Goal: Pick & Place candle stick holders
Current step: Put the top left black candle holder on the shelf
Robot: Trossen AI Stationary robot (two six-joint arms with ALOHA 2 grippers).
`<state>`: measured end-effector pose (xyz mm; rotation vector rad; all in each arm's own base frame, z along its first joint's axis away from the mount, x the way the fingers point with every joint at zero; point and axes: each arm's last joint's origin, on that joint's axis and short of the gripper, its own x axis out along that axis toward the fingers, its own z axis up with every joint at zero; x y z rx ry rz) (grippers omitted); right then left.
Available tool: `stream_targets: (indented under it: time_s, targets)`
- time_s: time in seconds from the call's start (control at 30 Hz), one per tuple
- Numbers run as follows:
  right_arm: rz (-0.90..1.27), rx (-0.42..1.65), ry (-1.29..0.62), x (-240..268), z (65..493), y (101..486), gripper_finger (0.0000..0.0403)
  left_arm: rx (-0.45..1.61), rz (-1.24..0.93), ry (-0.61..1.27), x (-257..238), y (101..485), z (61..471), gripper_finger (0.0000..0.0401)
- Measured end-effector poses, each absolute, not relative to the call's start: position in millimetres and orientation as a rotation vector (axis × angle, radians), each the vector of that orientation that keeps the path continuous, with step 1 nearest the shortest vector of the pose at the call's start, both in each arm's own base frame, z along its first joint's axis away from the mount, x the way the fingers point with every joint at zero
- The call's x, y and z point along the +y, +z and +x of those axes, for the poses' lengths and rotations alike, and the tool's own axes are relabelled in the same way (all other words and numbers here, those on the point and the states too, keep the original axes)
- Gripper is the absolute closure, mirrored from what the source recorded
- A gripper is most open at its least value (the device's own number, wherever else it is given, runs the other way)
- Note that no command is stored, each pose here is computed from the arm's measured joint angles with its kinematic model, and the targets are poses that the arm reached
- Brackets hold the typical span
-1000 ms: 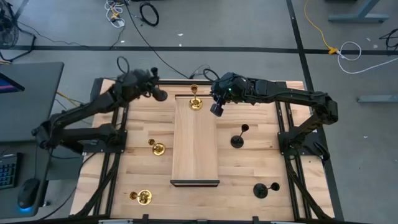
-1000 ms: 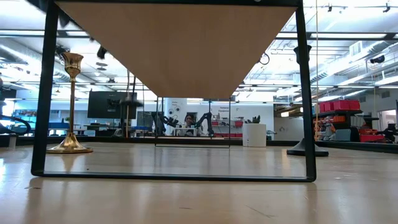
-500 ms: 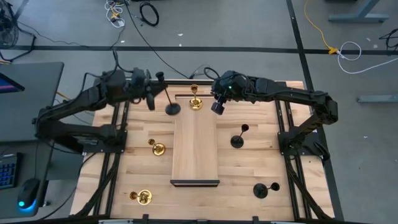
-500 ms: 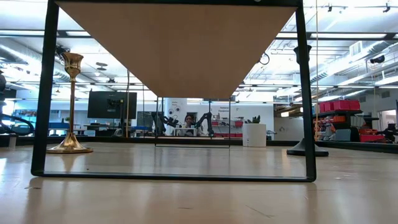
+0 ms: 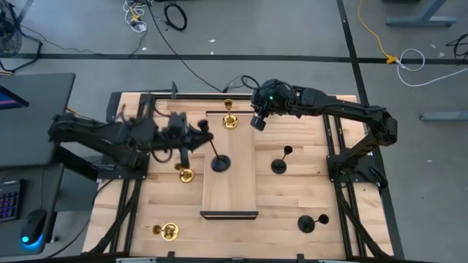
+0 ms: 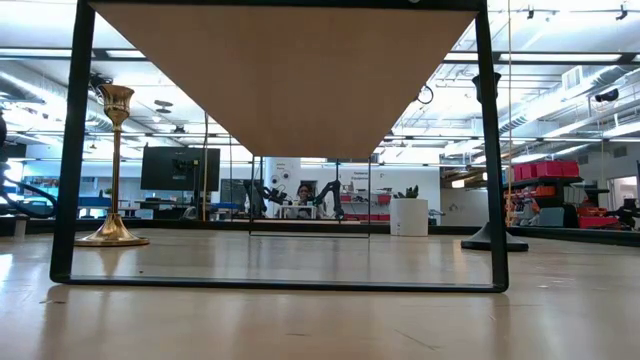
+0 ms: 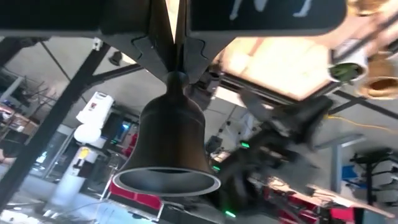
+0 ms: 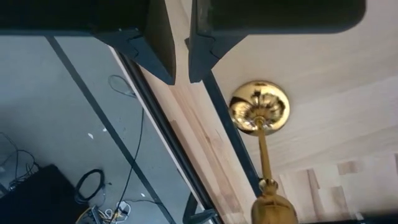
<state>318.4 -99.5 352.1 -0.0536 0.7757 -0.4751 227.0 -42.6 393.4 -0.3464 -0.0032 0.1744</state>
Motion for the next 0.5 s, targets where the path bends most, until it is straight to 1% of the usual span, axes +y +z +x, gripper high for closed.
stream_targets:
  time_s: [0.27, 0.37, 0.5]
  targets:
    - [-0.069, 0.818, -0.484, -107, 314, 350, 0.0355, 0.002, -0.387, 0.179, -91, 370, 258, 0.0388]
    - [-0.086, 0.842, -0.483, -111, 311, 349, 0.0355, -0.024, -0.399, 0.187, -107, 364, 266, 0.0388]
    - [-0.094, 0.873, -0.487, -115, 308, 347, 0.0355, -0.001, -0.375, 0.191, -127, 362, 277, 0.0388]
